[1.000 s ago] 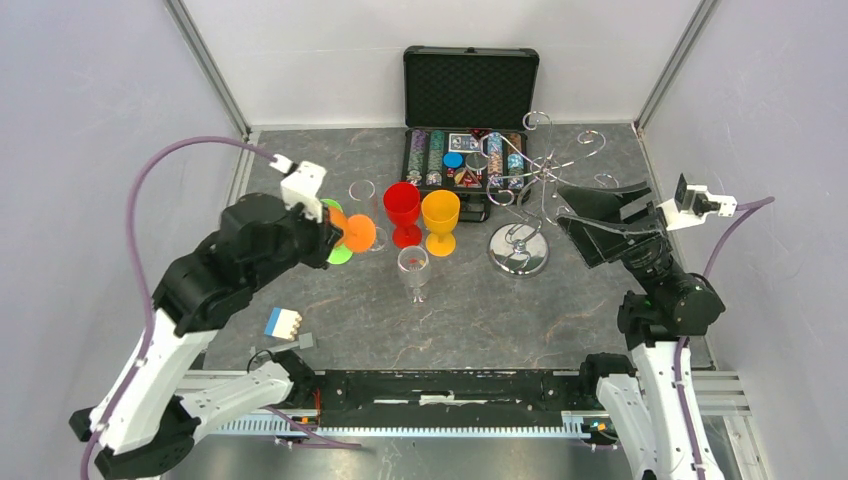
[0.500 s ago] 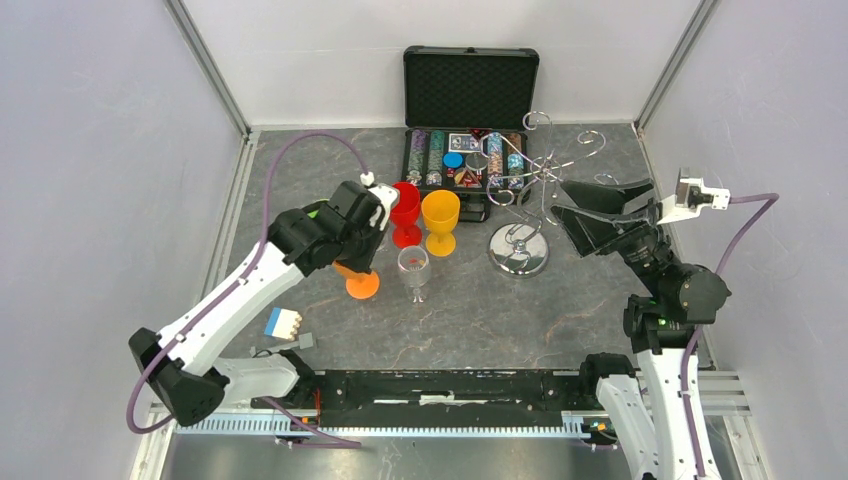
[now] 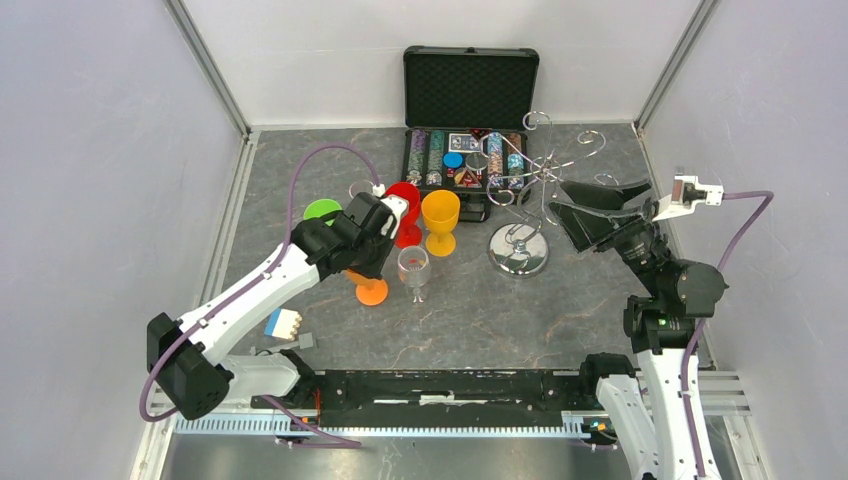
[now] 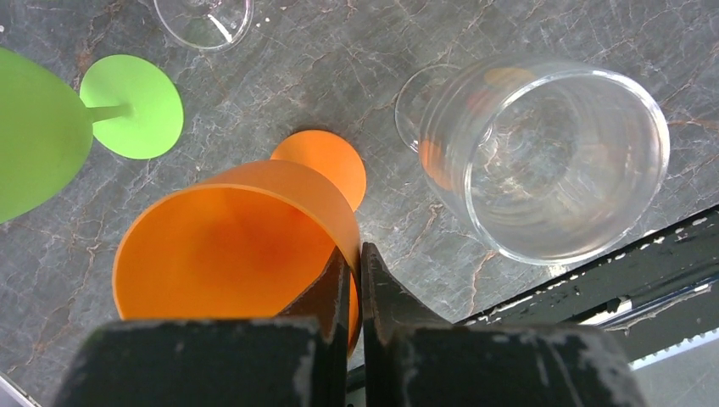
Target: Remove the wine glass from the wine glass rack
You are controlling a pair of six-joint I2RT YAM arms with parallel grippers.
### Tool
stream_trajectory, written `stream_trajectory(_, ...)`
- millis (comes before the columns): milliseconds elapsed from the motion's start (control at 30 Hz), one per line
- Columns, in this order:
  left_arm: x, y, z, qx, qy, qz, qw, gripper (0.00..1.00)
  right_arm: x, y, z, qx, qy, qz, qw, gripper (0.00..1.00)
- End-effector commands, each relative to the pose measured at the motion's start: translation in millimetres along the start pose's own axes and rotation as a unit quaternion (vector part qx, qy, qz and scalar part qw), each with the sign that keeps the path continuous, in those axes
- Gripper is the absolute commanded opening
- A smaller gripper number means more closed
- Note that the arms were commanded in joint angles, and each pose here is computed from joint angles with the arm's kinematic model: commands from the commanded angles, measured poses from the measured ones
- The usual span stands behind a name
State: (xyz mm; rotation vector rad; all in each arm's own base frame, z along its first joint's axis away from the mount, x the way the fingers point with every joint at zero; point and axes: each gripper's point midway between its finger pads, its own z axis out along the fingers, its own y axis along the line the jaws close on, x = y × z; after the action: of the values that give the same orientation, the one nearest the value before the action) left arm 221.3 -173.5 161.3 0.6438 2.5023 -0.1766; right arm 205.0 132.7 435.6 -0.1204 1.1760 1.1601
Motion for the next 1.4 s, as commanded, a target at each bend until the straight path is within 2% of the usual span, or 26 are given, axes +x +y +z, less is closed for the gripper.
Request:
stream_trajectory(0,-14,-3,6,0.001,-0.03,-0.019,0.999,0.05,-16,14,2,-0.011,-0.018,-0.025,0.999,0.87)
stream_trajectory(100,-14,-3,7,0.001,-0.03,-0.02,0.999,0.13,-16,14,2,-0.01,-0.019,-0.024,1.0,0.87)
stream_trajectory(333,-16,1,4,-0.008,-0.038,-0.02,0.999,0.26,-16,14,1,-0.007,-0.017,-0.024,1.0,0.87)
stream_trajectory(500,-28,4,-17,-0.01,-0.071,-0.025,0.997,0.39,-16,14,1,-0.006,-0.017,-0.024,1.0,0.87)
stream_trajectory(700,-49,6,-63,0.007,-0.147,-0.02,0.989,0.73,-19,16,2,-0.005,-0.02,-0.026,0.999,0.86)
stream_trajectory(800,-60,16,-94,-0.007,-0.199,-0.024,0.98,0.83,-22,14,4,0.004,-0.021,-0.032,0.999,0.86)
stream_trajectory(833,-64,21,-104,-0.016,-0.218,-0.028,0.975,0.95,-25,13,5,0.008,-0.023,-0.038,0.999,0.86)
stream_trajectory(867,-67,26,-114,-0.025,-0.235,-0.032,0.971,1.0,-27,12,5,0.014,-0.023,-0.041,0.999,0.86)
stream_trajectory(967,-74,48,-149,-0.069,-0.289,-0.048,0.954,1.0,-39,9,9,0.039,-0.022,-0.081,0.996,0.86)
stream_trajectory(1067,-73,69,-185,-0.106,-0.34,-0.06,0.932,1.0,-60,2,9,0.104,-0.02,-0.145,0.984,0.86)
stream_trajectory(1200,-64,88,-230,-0.126,-0.412,-0.089,0.898,1.0,-96,-12,-11,0.221,-0.032,-0.231,0.947,0.86)
stream_trajectory(1367,-44,104,-277,-0.129,-0.481,-0.121,0.858,1.0,-115,-26,-51,0.331,-0.049,-0.279,0.9,0.86)
